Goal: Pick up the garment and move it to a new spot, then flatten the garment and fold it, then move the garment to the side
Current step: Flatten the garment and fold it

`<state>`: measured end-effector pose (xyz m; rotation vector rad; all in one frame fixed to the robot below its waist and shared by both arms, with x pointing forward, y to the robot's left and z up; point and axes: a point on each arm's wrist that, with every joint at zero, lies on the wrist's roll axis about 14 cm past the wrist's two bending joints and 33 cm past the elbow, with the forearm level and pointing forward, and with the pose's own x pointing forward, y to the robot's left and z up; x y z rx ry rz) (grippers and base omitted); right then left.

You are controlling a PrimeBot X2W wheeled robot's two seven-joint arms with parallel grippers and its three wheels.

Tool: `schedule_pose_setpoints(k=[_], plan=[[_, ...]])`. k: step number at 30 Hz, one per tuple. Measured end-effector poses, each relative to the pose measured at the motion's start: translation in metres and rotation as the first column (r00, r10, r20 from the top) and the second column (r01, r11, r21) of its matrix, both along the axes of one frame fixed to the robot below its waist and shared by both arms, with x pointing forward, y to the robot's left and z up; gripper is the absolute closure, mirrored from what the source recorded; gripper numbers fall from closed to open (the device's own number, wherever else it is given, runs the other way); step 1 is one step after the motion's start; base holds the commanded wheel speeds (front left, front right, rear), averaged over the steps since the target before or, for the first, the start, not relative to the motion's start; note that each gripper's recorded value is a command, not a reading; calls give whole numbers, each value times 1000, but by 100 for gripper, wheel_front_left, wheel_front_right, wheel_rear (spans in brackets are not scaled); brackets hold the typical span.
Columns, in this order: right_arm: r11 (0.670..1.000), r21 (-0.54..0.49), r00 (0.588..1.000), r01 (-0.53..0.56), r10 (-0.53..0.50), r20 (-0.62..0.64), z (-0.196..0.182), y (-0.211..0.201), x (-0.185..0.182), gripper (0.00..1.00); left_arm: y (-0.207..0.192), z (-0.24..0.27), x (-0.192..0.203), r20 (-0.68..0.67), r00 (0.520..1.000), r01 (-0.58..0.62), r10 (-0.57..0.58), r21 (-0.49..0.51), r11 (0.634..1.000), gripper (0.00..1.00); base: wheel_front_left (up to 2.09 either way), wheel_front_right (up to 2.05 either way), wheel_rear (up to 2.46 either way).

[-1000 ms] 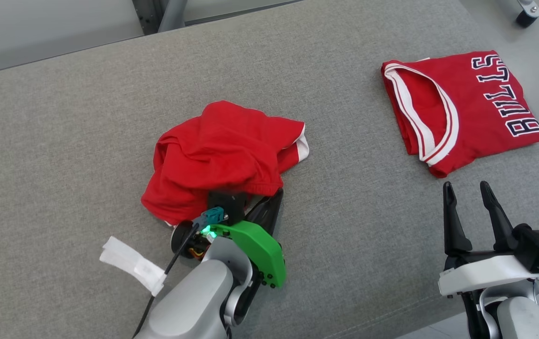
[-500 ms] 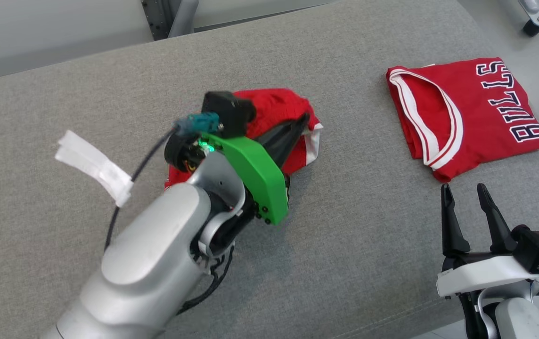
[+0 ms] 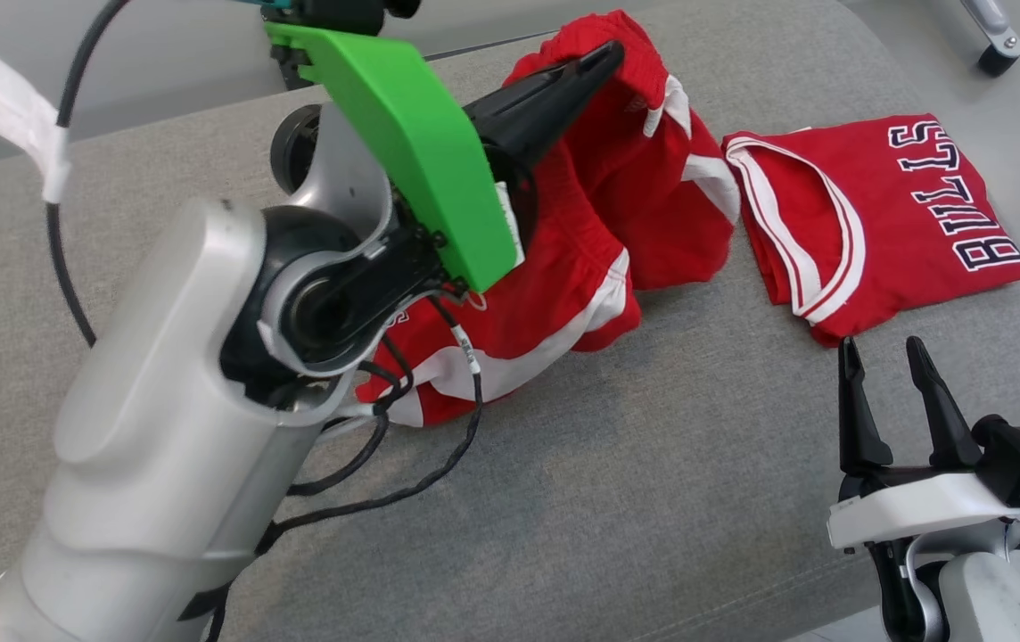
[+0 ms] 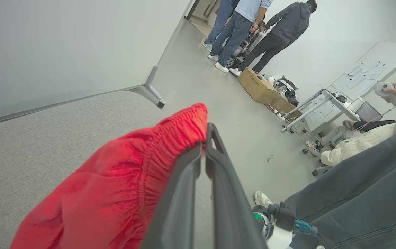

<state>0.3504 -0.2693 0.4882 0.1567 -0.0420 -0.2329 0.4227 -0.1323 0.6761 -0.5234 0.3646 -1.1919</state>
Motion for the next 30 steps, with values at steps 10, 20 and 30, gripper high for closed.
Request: schedule_pose_setpoints(k=[10,20,30], plan=[[1000,5,999,-28,28,-19,-8,9,4,0,107,-132,-20,-380,915,-47,138,239,970,100,0,0,0],[990,-28,989,-141,140,-46,-16,42,28,0,199,-263,-73,-582,755,-9,301,450,893,100,0,0,0],[976,-49,975,-213,210,-67,-24,63,46,0,218,-290,-81,-605,718,-25,345,472,881,100,0,0,0]])
